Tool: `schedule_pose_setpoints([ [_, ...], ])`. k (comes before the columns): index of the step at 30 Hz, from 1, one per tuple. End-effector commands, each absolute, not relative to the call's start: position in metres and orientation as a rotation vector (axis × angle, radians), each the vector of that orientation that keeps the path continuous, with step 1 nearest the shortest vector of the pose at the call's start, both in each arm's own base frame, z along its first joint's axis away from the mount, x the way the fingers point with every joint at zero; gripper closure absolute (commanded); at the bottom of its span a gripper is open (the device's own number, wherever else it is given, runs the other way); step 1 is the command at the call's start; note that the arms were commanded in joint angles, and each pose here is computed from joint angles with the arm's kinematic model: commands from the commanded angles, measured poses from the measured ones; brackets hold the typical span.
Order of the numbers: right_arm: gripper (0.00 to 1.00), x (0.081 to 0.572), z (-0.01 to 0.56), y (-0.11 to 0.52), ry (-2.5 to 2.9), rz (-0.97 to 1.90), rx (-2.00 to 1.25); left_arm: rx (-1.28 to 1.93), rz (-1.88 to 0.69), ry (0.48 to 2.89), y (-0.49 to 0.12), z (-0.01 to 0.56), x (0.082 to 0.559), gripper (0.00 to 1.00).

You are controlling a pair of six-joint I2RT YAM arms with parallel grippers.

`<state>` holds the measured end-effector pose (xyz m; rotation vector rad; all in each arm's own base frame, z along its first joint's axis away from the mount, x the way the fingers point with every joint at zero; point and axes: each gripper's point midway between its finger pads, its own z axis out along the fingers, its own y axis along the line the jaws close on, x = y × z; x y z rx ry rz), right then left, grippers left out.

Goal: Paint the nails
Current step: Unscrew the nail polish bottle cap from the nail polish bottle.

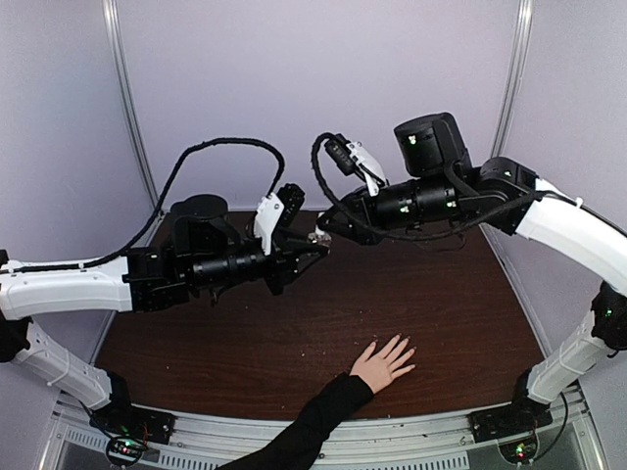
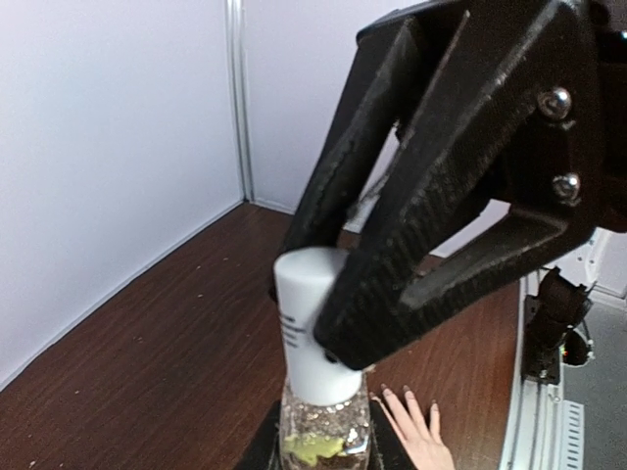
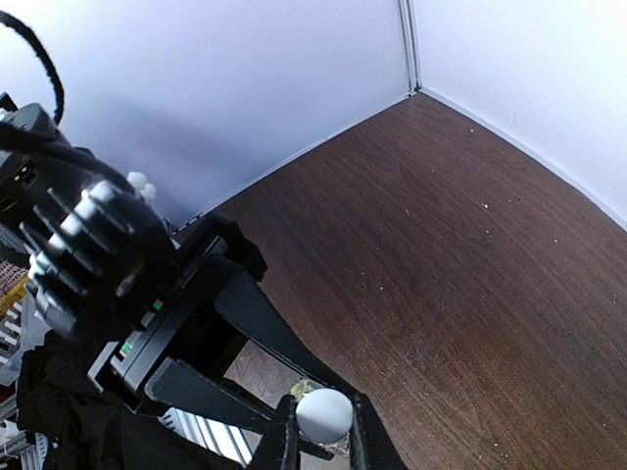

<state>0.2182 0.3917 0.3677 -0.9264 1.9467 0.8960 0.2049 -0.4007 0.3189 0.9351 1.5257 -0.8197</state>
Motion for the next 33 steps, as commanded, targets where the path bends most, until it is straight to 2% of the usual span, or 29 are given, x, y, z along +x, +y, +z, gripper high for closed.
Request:
schedule_pose_setpoints([
  [1,1.0,0.202,0.387,0.395,1.813,0.949,-1.054,1.074,-1.12,1.258,-0.415,0.365,0.149,1.0],
  [7,1.0,0.181,0.394,0.393,1.734,0.991,-1.189,1.2,-1.274,1.12,-0.413,0.376,0.113,1.0],
  [14,1.0,0.155,0.406,0.389,1.597,1.059,-1.312,1.271,-1.363,1.021,-0.409,0.386,0.091,1.0],
  [33,1.0,0.131,0.423,0.383,1.448,1.133,-1.394,1.34,-1.421,1.005,-0.417,0.38,0.083,1.0],
])
